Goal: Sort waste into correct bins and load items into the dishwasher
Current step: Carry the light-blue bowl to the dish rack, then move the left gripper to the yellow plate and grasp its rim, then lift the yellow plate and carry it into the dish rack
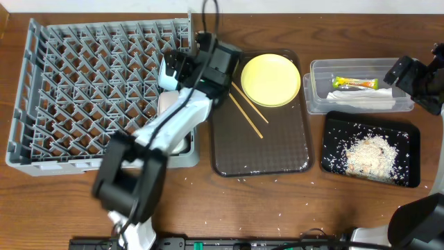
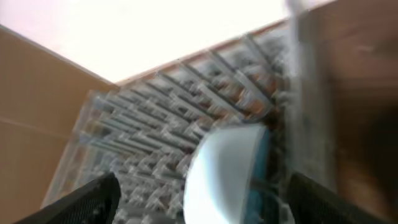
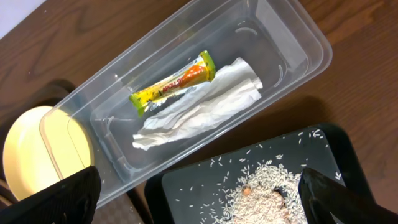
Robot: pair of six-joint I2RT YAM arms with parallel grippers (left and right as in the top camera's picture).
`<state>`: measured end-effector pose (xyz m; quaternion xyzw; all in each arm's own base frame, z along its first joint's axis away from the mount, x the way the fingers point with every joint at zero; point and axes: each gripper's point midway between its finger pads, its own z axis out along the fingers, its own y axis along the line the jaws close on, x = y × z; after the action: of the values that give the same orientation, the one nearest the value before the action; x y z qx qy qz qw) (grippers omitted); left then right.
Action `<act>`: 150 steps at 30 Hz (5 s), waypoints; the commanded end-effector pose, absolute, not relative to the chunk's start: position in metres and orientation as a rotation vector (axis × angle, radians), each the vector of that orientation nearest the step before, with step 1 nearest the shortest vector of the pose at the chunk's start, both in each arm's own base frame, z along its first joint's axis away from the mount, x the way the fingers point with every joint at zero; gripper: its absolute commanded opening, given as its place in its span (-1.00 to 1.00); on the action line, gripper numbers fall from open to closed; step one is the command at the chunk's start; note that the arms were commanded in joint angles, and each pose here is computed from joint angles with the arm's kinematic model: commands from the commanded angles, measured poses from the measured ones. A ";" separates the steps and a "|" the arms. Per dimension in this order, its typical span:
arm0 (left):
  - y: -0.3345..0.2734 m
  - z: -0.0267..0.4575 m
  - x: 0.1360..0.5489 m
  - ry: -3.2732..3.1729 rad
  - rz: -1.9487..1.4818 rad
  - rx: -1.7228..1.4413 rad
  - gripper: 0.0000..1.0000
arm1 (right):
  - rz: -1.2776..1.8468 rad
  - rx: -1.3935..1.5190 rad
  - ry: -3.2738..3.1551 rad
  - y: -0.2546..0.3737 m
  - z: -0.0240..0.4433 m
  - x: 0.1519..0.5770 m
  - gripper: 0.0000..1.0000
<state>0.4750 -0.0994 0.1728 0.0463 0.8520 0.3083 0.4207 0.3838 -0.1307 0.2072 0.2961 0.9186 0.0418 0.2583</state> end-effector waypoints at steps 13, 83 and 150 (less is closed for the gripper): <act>-0.252 0.084 0.434 2.549 -0.493 -0.375 0.51 | 0.115 0.816 2.493 -0.132 0.205 0.383 0.99; -0.281 -0.018 0.504 2.753 -0.422 -0.203 -0.08 | 0.115 0.816 2.493 -0.132 0.205 0.383 0.99; 0.101 0.251 0.490 2.402 -0.150 -0.168 -0.85 | 0.115 0.816 2.493 -0.132 0.205 0.383 0.98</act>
<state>0.4989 0.0576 0.2549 -0.1131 0.9144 -0.1752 0.3470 0.3837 -0.1307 0.2072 0.2963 0.9186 0.0419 0.2581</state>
